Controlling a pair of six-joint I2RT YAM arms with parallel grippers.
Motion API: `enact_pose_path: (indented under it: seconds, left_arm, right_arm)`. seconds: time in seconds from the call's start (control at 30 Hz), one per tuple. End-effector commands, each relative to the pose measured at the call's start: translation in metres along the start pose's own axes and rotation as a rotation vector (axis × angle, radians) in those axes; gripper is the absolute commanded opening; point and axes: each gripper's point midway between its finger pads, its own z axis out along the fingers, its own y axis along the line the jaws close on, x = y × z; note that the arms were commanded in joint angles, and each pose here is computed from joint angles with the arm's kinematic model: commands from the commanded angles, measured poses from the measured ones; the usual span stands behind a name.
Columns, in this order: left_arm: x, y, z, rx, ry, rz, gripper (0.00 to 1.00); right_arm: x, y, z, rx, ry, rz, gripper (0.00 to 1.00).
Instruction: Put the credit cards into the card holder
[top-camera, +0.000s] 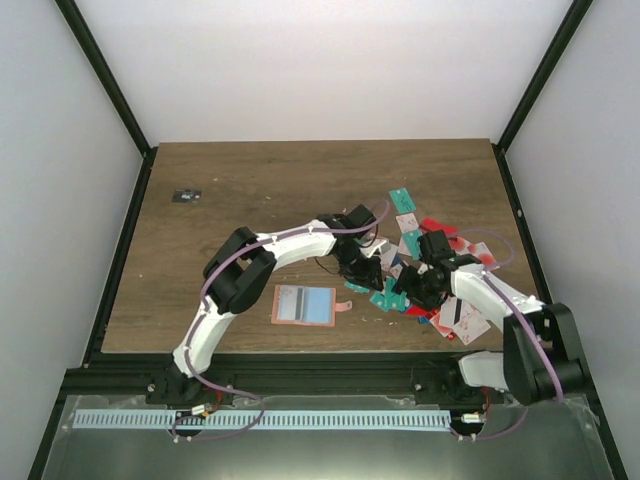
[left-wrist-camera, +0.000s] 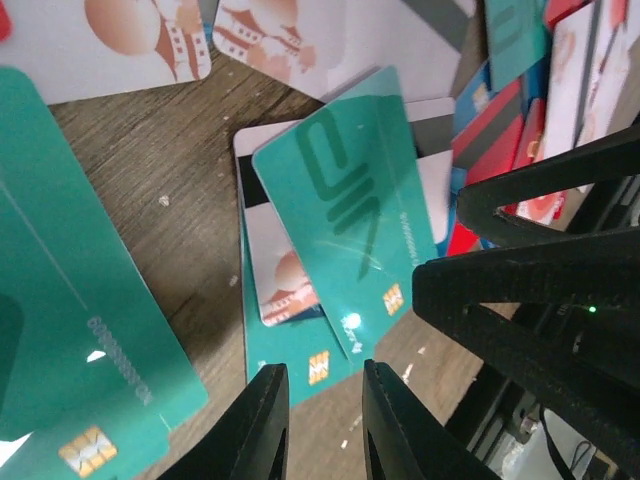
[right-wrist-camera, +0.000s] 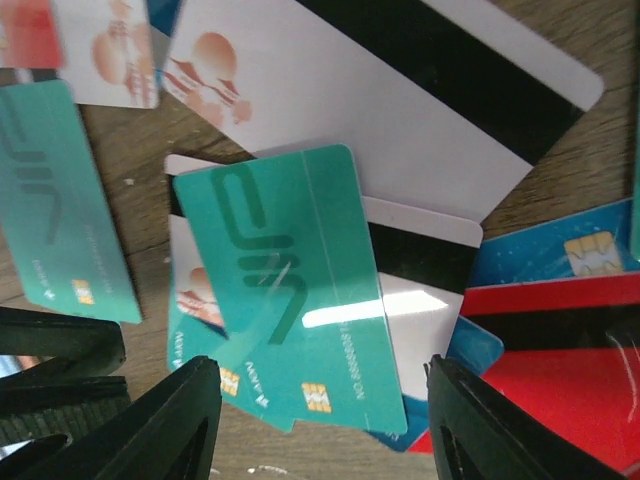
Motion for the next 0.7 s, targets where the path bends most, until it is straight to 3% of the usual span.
enact_pose_path:
  seconds: [0.0, 0.13, 0.4, 0.67]
  left_arm:
    - [-0.001, 0.002, 0.016, 0.014, 0.031, 0.016, 0.23]
    - [0.004, 0.008, 0.027, 0.014, 0.055, 0.013, 0.23]
    - [0.026, 0.025, 0.047, 0.036, 0.119, -0.006, 0.22]
    - [0.071, 0.014, 0.033, 0.104, 0.165, 0.025, 0.22]
  right_arm:
    - [0.002, -0.005, 0.016, 0.005, 0.041, -0.02, 0.58]
    - [0.011, -0.009, 0.026, 0.008, 0.098, -0.024, 0.56]
    - [0.037, 0.037, 0.024, -0.307, 0.224, -0.074, 0.5]
    - [0.05, 0.055, 0.003, -0.453, 0.245, -0.051, 0.48]
